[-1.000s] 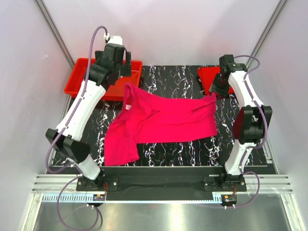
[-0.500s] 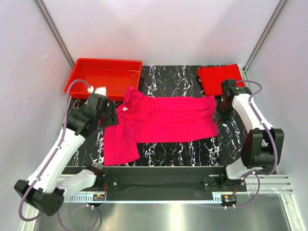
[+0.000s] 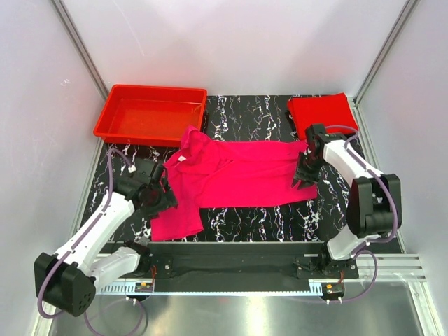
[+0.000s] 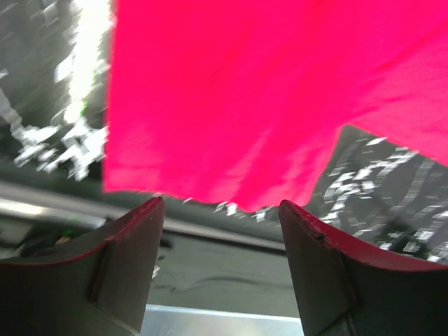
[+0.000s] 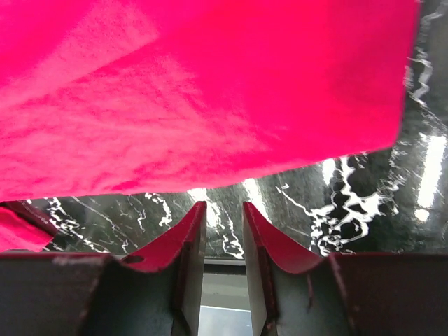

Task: Fold and stack the t-shirts
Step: Flatten the tshirt out

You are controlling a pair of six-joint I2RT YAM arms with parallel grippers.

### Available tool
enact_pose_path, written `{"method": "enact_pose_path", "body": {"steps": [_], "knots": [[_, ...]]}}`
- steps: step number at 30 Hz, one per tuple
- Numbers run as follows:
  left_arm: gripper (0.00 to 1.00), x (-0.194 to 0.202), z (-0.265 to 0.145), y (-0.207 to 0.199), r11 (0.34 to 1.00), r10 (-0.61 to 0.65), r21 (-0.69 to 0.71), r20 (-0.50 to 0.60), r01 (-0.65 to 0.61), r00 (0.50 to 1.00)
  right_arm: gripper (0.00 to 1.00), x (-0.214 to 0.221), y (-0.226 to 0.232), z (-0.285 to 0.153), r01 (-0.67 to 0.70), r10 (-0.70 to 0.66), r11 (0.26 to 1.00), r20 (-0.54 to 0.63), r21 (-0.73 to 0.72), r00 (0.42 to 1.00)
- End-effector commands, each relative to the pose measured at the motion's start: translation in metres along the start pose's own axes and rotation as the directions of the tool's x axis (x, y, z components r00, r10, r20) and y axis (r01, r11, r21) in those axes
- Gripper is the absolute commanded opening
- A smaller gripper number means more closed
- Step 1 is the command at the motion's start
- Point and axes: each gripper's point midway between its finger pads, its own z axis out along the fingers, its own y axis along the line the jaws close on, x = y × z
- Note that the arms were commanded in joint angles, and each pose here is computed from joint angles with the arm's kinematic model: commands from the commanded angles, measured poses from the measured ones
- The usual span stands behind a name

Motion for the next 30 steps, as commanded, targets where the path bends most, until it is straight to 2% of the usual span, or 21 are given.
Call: {"method": "enact_pose_path", "body": {"steps": [1,4,10,14,19,20,22,25,27,30], "knots": [[0.71,-0.026,0.002,-0.045,0.985,-0.033,0.174,0.071,0.020,0.997,0.34,0.000,0.022,0.012,0.049,-0.050,0.998,-0.014,-0.044,0.999],[0.74,-0.031,0.024,-0.051,0.991,-0.040,0.131,0.034,0.035,0.999,0.34,0.006,0.035,0.027,0.107,-0.109,0.993,-0.051,-0.041,0.993],[0.79,-0.047,0.060,-0.055,0.994,-0.097,0.045,-0.021,0.098,0.995,0.34,0.002,0.059,0.051,0.186,-0.187,0.982,-0.050,-0.011,0.981],[0.81,-0.055,0.075,-0.032,0.985,-0.167,-0.035,-0.019,0.167,0.986,0.35,-0.003,0.079,0.062,0.228,-0.227,0.974,-0.052,0.001,0.972],[0.83,-0.067,0.088,-0.004,0.967,-0.246,-0.074,-0.043,0.242,0.968,0.35,-0.004,0.134,0.091,0.299,-0.303,0.953,-0.074,-0.054,0.950],[0.83,-0.068,0.088,0.000,0.970,-0.233,-0.080,-0.047,0.229,0.971,0.35,-0.015,0.157,0.086,0.315,-0.319,0.946,-0.042,-0.080,0.947],[0.84,-0.073,0.085,-0.001,0.973,-0.219,-0.080,-0.046,0.215,0.975,0.36,-0.010,0.180,0.103,0.345,-0.352,0.934,-0.069,-0.093,0.934],[0.84,-0.082,0.079,0.001,0.978,-0.194,-0.086,-0.011,0.192,0.981,0.39,-0.019,0.226,0.096,0.400,-0.409,0.903,-0.033,-0.156,0.912],[0.83,-0.087,0.074,-0.003,0.989,-0.137,-0.059,0.004,0.137,0.991,0.41,-0.030,0.240,0.077,0.404,-0.410,0.898,0.002,-0.175,0.912],[0.83,-0.102,0.053,-0.020,1.000,0.011,-0.029,0.092,-0.008,0.996,0.50,-0.045,0.216,0.040,0.406,-0.399,0.908,0.079,-0.107,0.914]]}}
